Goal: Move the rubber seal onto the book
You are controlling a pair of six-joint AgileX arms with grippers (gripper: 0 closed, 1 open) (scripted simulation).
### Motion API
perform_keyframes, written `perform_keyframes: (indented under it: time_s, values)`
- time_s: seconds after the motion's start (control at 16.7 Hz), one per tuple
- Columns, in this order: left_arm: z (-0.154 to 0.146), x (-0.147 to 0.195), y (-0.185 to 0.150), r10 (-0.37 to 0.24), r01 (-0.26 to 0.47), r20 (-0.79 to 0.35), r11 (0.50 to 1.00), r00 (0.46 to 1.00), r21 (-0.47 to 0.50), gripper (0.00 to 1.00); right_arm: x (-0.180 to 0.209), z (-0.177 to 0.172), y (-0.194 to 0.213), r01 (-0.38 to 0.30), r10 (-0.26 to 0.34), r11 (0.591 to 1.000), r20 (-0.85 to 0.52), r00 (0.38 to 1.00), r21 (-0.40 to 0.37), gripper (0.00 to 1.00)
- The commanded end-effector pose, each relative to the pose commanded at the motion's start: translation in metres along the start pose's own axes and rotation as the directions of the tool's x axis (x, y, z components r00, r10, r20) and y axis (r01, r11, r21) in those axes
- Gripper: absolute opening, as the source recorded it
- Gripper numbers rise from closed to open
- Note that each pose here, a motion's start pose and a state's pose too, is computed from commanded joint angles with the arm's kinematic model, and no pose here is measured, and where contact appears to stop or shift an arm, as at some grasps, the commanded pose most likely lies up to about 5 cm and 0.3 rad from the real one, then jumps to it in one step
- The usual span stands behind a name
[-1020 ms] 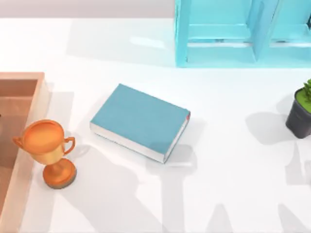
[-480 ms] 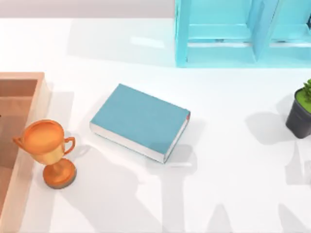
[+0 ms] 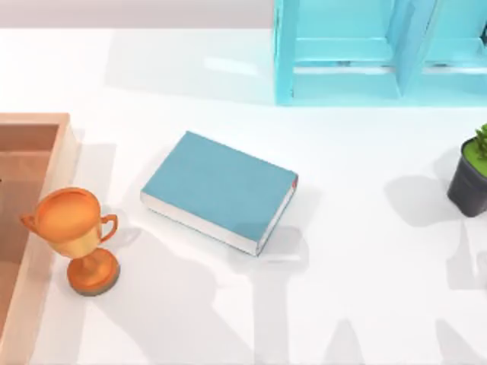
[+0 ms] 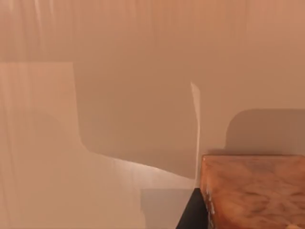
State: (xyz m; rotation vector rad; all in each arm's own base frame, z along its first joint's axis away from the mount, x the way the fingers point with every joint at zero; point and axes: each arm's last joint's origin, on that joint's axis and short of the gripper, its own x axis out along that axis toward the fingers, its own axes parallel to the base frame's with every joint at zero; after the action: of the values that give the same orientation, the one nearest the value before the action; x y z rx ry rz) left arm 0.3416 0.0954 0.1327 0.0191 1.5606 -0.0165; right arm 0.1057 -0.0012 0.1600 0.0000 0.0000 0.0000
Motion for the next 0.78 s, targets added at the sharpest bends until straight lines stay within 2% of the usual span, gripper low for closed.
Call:
perform_keyframes:
  time_s: [0.18,0.36,0.54,0.78]
  values:
    - [0.016,-0.022,-0.009,0.05,-0.049,0.077,0.999,0.996,-0.008,0.0,0.0,0.0,0.0,0.0,0.0,1.0,0.0,1.0,0.0,1.0]
    - [0.038,-0.061,-0.036,0.089,-0.086,0.151,0.996,0.985,-0.021,0.0,0.0,0.0,0.0,0.0,0.0,1.0,0.0,1.0,0.0,1.0]
    - [0.043,-0.104,-0.078,0.083,-0.08,0.17,0.996,0.982,-0.027,0.0,0.0,0.0,0.0,0.0,0.0,1.0,0.0,1.0,0.0,1.0]
    - [0.02,-0.142,-0.127,0.036,-0.035,0.088,0.999,0.995,-0.014,0.0,0.0,0.0,0.0,0.0,0.0,1.0,0.0,1.0,0.0,1.0]
